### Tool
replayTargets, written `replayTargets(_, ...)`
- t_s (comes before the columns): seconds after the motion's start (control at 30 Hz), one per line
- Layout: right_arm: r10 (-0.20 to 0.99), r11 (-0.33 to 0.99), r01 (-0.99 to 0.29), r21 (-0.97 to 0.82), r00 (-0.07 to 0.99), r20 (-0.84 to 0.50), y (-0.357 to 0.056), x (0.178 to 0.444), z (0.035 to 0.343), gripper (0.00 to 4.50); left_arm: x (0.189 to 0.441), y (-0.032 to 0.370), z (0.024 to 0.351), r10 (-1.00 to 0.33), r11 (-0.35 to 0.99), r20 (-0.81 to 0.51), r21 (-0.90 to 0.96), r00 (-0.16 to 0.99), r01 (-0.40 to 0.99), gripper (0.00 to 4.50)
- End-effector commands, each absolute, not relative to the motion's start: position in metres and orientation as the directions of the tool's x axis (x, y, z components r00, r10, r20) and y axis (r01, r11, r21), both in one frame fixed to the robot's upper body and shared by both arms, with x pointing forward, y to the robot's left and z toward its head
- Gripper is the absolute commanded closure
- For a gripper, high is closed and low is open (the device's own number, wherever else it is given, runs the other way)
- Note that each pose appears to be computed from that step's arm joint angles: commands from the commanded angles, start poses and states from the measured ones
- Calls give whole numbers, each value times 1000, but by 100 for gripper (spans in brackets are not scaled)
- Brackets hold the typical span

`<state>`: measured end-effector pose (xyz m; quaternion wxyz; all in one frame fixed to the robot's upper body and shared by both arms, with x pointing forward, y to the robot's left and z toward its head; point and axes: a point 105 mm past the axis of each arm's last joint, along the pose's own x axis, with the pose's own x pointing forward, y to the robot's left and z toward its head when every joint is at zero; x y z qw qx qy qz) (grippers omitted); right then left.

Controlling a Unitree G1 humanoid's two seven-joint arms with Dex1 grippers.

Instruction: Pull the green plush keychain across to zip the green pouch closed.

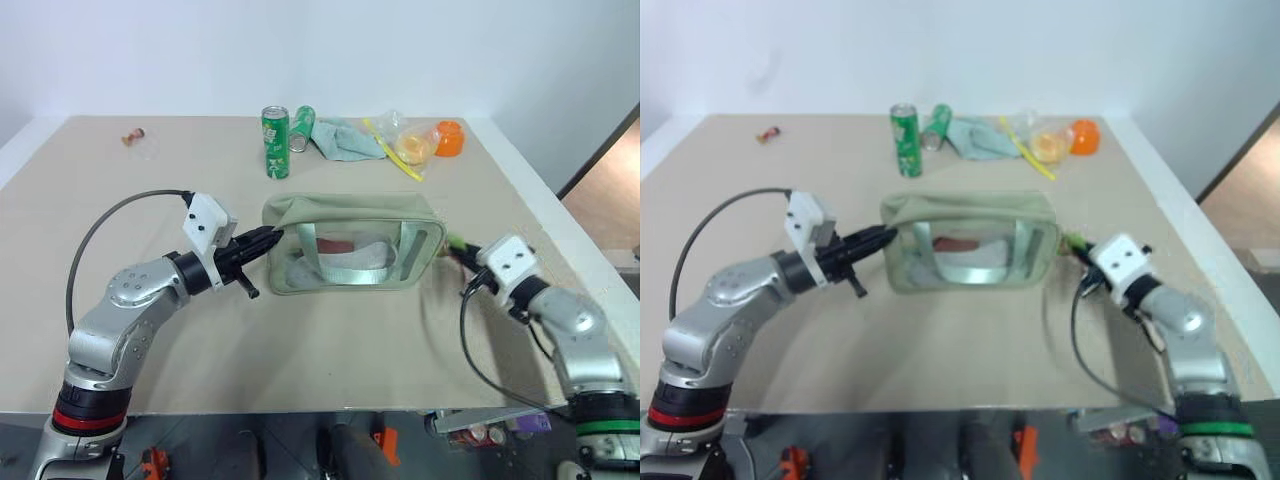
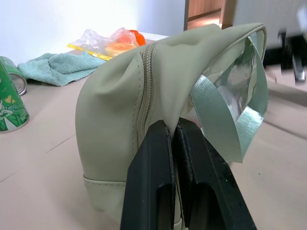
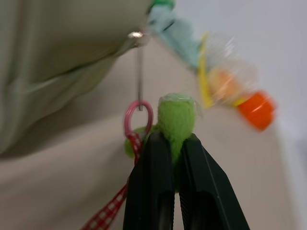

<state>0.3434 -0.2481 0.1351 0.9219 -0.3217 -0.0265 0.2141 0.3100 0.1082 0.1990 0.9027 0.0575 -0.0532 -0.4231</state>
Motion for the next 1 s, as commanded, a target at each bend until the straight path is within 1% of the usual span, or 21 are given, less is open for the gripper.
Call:
replayTargets(0.03, 433, 687, -388, -614, 897, -81, -236, 343, 134, 449, 311, 108, 206, -760, 647, 66, 174, 646, 743, 450)
replayTargets(0.23, 437, 702, -366, -610, 899, -36, -230, 353, 138, 449, 311, 107, 204, -767, 639, 61, 175, 639, 749, 450)
replayTargets(0.27, 447, 722, -377, -580, 894, -25, -229, 355, 141, 449, 311, 107, 204, -765, 641, 66, 166, 640, 749, 450)
replayTargets(0.3, 449, 747, -381, -545, 893, -9, -229, 357, 145, 396, 311, 109, 206, -763, 646, 82, 137, 641, 751, 450)
replayTargets(0.37, 439, 773, -367, -518, 898, 18, -233, 360, 154, 340, 313, 112, 208, -759, 652, 94, 103, 645, 752, 377)
replayTargets(0.4, 436, 779, -364, -510, 900, 24, -236, 361, 158, 305, 312, 112, 207, -766, 643, 85, 107, 637, 759, 353)
replayTargets(0.43, 435, 783, -365, -504, 900, 25, -238, 362, 160, 268, 311, 112, 206, -772, 636, 75, 113, 631, 764, 315)
replayTargets(0.47, 435, 789, -365, -495, 900, 28, -240, 362, 163, 241, 311, 112, 206, -775, 632, 74, 119, 628, 766, 291)
replayTargets(0.53, 446, 807, -384, -448, 894, 37, -247, 358, 169, 173, 312, 118, 216, -762, 647, 119, 98, 636, 756, 223)
replayTargets(0.57, 453, 809, -397, -433, 891, 30, -251, 354, 170, 134, 312, 123, 221, -748, 662, 142, 89, 648, 744, 181)
replayTargets(0.67, 456, 813, -419, -406, 890, -6, -264, 342, 164, 25, 314, 139, 228, -700, 709, 183, 61, 691, 702, 78)
replayTargets(0.7, 454, 817, -424, -391, 891, -19, -271, 336, 160, 1, 314, 147, 227, -672, 735, 191, 53, 716, 676, 48)
replayTargets(0.73, 454, 822, -433, -369, 890, -33, -276, 330, 155, 0, 314, 154, 226, -650, 755, 191, 50, 736, 654, 12)
replayTargets(0.77, 457, 826, -445, -347, 888, -51, -280, 324, 150, 0, 314, 160, 223, -633, 770, 181, 50, 752, 636, 5)
replayTargets(0.9, 481, 819, -494, -292, 868, -120, -286, 299, 126, 0, 308, 178, 187, -565, 825, 80, 71, 821, 561, 5)
replayTargets(0.93, 503, 805, -520, -285, 853, -136, -280, 291, 117, 0, 306, 181, 170, -536, 842, 36, 90, 843, 532, 5)
replayTargets(1.0, 586, 755, -600, -266, 798, -138, -253, 277, 105, 0, 295, 176, 134, -533, 827, -67, 171, 844, 536, 5)
